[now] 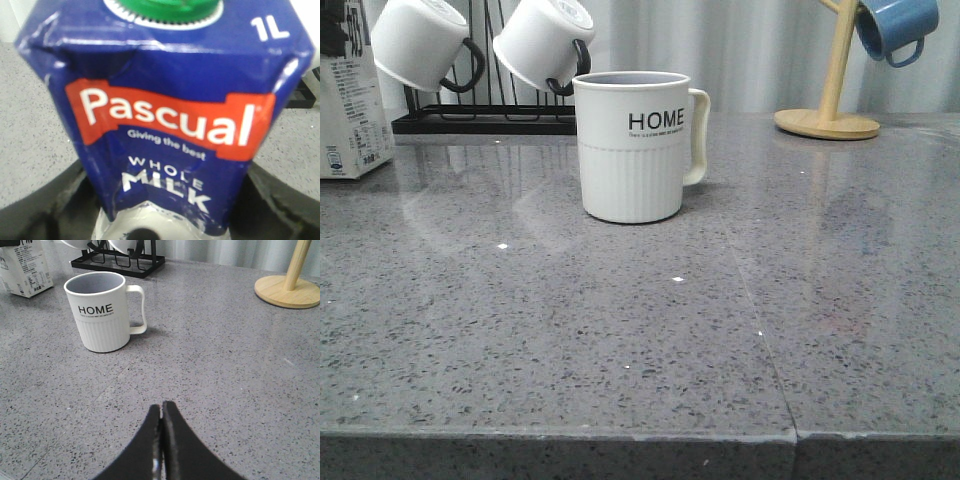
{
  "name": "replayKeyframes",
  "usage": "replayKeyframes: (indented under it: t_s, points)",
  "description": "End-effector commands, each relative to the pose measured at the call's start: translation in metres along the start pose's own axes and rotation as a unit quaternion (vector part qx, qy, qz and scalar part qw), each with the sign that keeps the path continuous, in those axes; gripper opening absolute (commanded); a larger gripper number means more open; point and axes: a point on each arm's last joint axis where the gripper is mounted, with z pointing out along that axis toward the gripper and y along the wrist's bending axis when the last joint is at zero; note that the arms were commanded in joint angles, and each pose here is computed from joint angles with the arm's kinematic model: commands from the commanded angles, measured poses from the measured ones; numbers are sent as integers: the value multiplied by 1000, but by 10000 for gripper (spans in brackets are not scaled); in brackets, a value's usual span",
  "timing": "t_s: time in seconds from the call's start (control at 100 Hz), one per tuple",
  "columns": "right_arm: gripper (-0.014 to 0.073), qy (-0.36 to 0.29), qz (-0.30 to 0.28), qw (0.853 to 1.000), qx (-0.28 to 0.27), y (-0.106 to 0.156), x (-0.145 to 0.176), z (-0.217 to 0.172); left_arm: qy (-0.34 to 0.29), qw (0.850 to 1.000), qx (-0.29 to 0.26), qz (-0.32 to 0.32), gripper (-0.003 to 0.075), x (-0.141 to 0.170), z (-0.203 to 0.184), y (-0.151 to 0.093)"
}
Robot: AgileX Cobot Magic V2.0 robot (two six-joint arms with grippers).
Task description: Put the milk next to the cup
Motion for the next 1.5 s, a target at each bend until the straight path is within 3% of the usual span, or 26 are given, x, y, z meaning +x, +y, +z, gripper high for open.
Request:
replayKeyframes:
  t_s: [0.0,0.22,0.61,1.05,1.14,1.29,1.34,1.49]
  points:
    - [-66,-44,-2,999,0,0,-14,-2,-55,998,8,-8,239,-29,-19,-5]
    - [-66,-44,-2,999,0,0,-14,-2,-66,996,53,1,242,-37,-51,-30]
    - [-66,-44,-2,999,0,0,-14,-2,-71,978,186,57,242,-24,-63,-112]
    - [-66,-44,-2,999,0,0,-14,-2,-60,971,226,49,244,1,-46,-150]
    - [-66,-44,-2,999,0,0,-14,-2,-47,971,227,51,318,3,-46,-151]
    - [-66,-44,-2,999,0,0,-14,-2,-40,972,226,43,628,4,-46,-150]
    - [-66,-44,-2,999,0,0,-14,-2,-40,972,226,43,692,4,-46,-150]
    - [-66,-44,-2,999,0,0,-14,-2,-36,972,229,44,673,-1,-55,-148]
